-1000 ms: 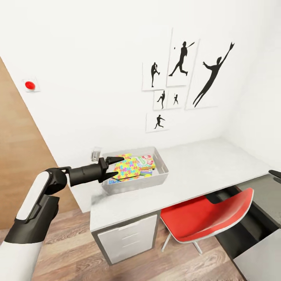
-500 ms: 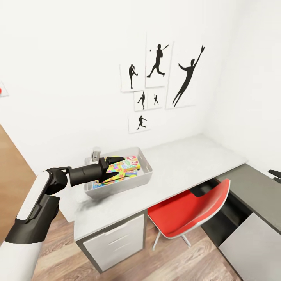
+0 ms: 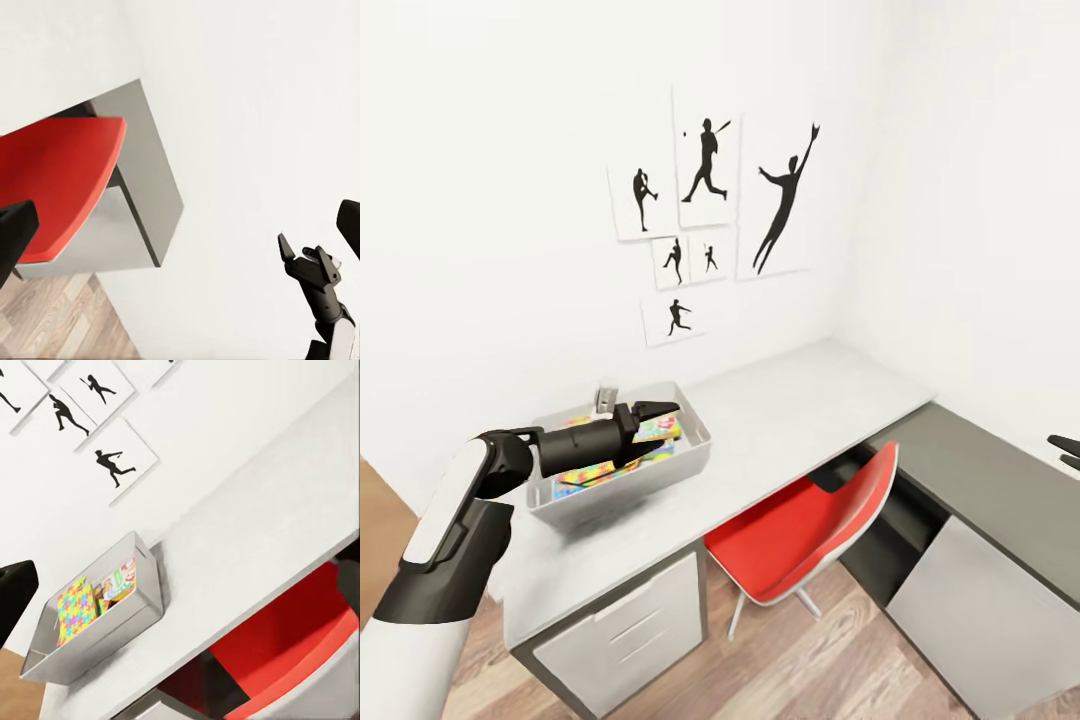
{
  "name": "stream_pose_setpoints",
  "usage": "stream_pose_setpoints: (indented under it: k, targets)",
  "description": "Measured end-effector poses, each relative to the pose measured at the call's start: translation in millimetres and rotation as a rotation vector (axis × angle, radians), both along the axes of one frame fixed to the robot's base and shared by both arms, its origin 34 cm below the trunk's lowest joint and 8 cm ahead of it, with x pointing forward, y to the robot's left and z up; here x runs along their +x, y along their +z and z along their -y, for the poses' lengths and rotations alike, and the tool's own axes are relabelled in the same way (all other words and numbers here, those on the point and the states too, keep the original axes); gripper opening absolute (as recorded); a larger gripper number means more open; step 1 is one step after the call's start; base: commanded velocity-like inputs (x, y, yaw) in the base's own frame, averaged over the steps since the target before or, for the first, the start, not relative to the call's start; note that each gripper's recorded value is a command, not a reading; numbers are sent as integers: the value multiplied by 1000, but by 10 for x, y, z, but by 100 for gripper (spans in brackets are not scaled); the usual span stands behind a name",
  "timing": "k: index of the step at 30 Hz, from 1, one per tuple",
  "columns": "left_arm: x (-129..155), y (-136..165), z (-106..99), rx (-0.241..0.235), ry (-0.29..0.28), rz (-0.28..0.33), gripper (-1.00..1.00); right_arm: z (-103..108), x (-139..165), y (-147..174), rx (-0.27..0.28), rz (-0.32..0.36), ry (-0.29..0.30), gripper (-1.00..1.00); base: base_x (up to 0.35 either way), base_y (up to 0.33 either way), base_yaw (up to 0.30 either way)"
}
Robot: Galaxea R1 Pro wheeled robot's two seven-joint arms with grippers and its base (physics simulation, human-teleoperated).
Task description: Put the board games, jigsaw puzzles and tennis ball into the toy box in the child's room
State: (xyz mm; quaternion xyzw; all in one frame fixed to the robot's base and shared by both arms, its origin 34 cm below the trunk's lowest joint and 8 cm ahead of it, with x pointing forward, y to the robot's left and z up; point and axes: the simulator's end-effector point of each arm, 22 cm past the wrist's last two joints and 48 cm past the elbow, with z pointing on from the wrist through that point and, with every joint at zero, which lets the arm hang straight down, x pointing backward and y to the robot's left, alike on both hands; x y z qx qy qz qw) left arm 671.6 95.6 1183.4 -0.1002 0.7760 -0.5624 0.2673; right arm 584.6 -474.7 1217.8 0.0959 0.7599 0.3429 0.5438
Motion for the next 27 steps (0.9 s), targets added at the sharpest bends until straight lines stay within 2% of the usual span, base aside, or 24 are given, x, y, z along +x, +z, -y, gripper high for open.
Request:
stream_pose_setpoints:
  k: [27]
  targets:
    - [-26,129,54,-9,-5,21,100,-10,-28,66,-3,12,3,100,0,0,-272]
